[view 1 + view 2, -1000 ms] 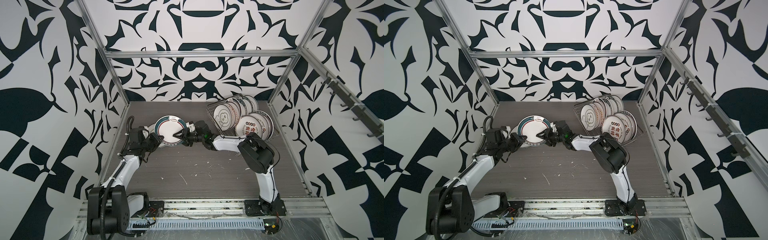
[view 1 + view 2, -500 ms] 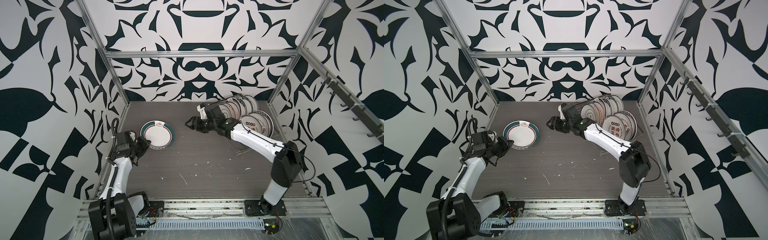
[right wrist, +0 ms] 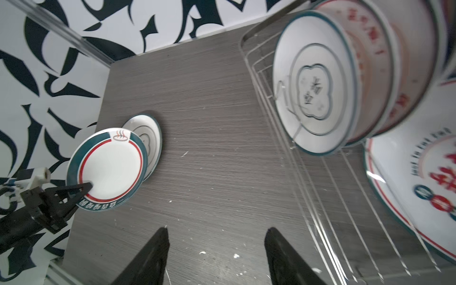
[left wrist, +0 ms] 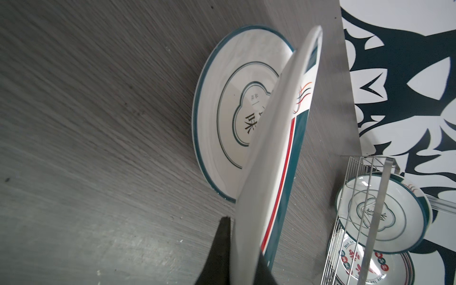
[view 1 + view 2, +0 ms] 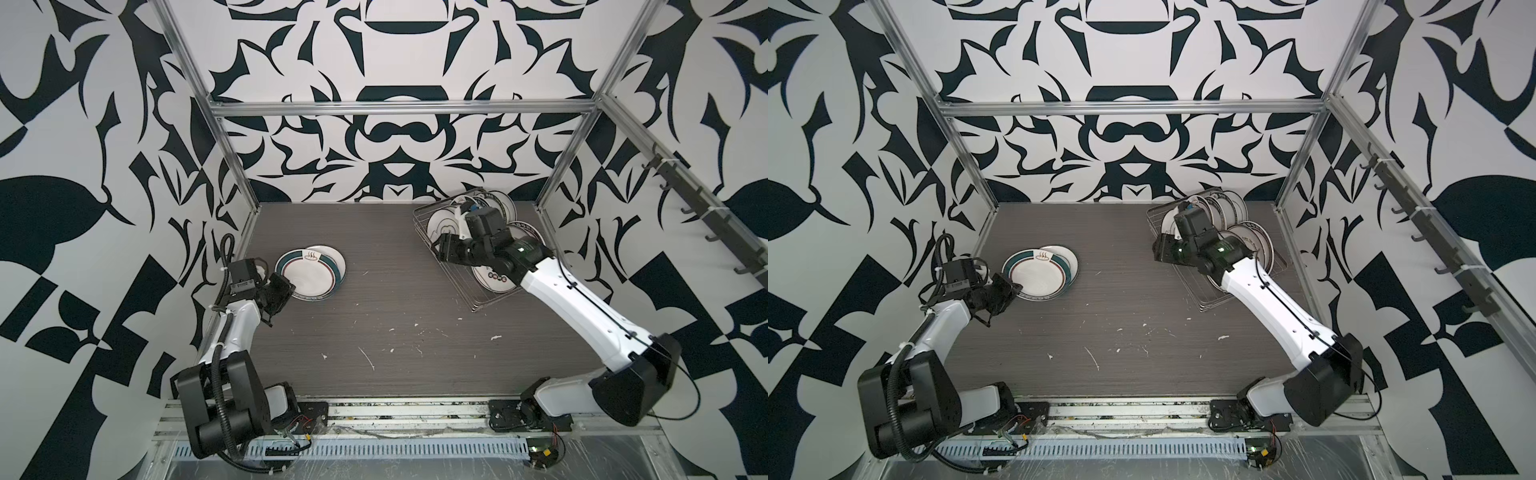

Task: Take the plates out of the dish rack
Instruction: 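Set the plate on the flower-logo plate with left gripper while right withdraws, then open the left gripper and lift away from the stacked plates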

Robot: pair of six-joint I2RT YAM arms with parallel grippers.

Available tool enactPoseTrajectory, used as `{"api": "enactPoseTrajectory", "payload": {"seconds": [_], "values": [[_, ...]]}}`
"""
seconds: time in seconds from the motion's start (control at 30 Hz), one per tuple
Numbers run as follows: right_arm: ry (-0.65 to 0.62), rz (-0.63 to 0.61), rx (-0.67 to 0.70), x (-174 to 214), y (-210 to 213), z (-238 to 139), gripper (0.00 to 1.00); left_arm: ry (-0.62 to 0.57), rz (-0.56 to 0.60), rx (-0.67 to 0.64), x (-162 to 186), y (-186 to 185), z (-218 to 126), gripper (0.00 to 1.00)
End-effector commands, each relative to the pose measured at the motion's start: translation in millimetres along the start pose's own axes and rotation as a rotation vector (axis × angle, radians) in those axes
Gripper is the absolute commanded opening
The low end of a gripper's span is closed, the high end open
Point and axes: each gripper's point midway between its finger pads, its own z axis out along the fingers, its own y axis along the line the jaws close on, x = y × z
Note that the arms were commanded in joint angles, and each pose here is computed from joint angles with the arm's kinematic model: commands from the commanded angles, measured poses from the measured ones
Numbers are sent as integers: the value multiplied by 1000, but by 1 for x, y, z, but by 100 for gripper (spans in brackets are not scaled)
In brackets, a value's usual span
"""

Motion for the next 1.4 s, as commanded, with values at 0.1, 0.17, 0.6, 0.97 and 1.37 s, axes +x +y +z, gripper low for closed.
{"api": "enactPoseTrajectory", "payload": {"seconds": [0.1, 0.17, 0.6, 0.97, 1.37], "values": [[8, -15, 60, 10, -29, -16, 68, -14, 23, 27, -14, -9, 6, 7], [13, -11, 67, 13, -34, -15, 68, -14, 18, 9, -14, -5, 7, 10], [24, -20, 115, 25, -56, -19, 70, 27, -14, -47, -11, 11, 22, 18], [25, -18, 129, 30, -67, -23, 78, 49, -29, -70, -14, 18, 35, 29], [24, -15, 123, 32, -73, -26, 81, 72, -37, -97, -21, 22, 49, 52]]}}
